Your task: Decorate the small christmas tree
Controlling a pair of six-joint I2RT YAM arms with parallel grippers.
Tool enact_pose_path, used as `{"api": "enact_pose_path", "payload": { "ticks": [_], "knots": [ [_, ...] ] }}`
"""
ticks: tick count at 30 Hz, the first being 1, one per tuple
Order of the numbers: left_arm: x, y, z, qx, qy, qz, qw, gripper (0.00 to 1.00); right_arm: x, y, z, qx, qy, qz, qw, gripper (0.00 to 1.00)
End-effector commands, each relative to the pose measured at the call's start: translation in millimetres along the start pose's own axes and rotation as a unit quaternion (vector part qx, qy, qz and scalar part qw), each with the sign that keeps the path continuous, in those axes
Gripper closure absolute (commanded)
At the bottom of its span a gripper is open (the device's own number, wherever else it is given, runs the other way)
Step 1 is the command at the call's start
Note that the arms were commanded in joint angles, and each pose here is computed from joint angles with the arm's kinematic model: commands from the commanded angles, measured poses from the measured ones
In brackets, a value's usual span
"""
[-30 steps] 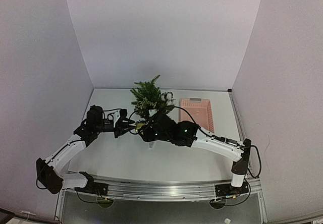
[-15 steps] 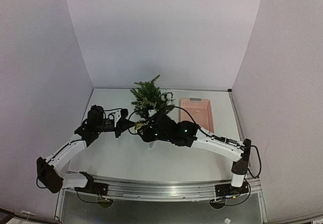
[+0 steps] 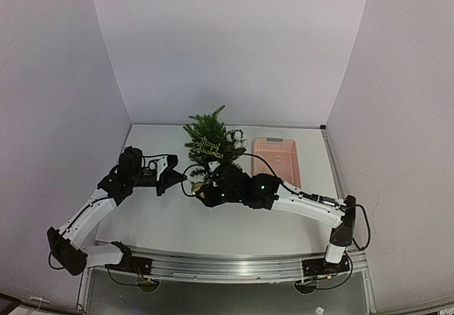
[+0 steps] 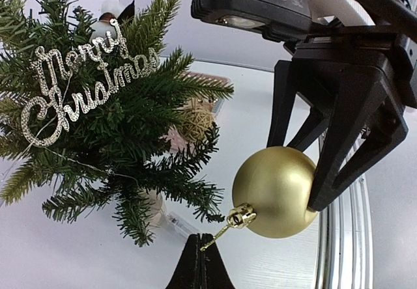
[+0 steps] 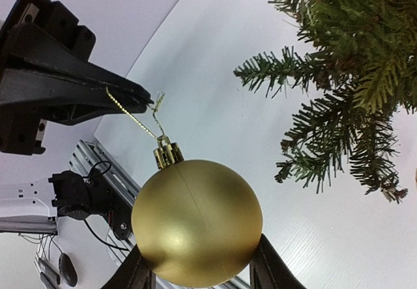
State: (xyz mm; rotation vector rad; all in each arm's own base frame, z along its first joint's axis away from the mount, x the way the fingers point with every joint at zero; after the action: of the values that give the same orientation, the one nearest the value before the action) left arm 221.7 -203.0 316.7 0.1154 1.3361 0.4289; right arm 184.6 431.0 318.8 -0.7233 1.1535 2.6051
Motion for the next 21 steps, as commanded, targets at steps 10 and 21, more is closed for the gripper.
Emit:
{"api": "enact_pose_path", "payload": {
  "ticks": [10, 21],
  "knots": [
    [24, -10, -1, 0.049, -0.019, 0.094, 0.994, 1.00, 6, 9, 1, -0.025, 0.011, 0.022, 0.999, 0.32],
    [36, -16, 9, 0.038, -0.127, 0.143, 0.981, 1.00, 1, 23, 3, -0.034, 0.017, 0.006, 0.999, 0.30]
  ]
}}
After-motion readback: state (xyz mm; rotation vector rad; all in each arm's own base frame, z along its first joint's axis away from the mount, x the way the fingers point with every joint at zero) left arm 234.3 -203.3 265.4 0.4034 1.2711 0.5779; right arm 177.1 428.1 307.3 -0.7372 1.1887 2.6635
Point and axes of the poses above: each gripper's point midway between its finger pads, its own y axis back along the fingers, its own z axis along the line the jaws close on, x = y × z, the point moved 7 cm from there along y, back along the fingers, and after that the axes turned 12 degrees about -y, right-handed, at the moved point
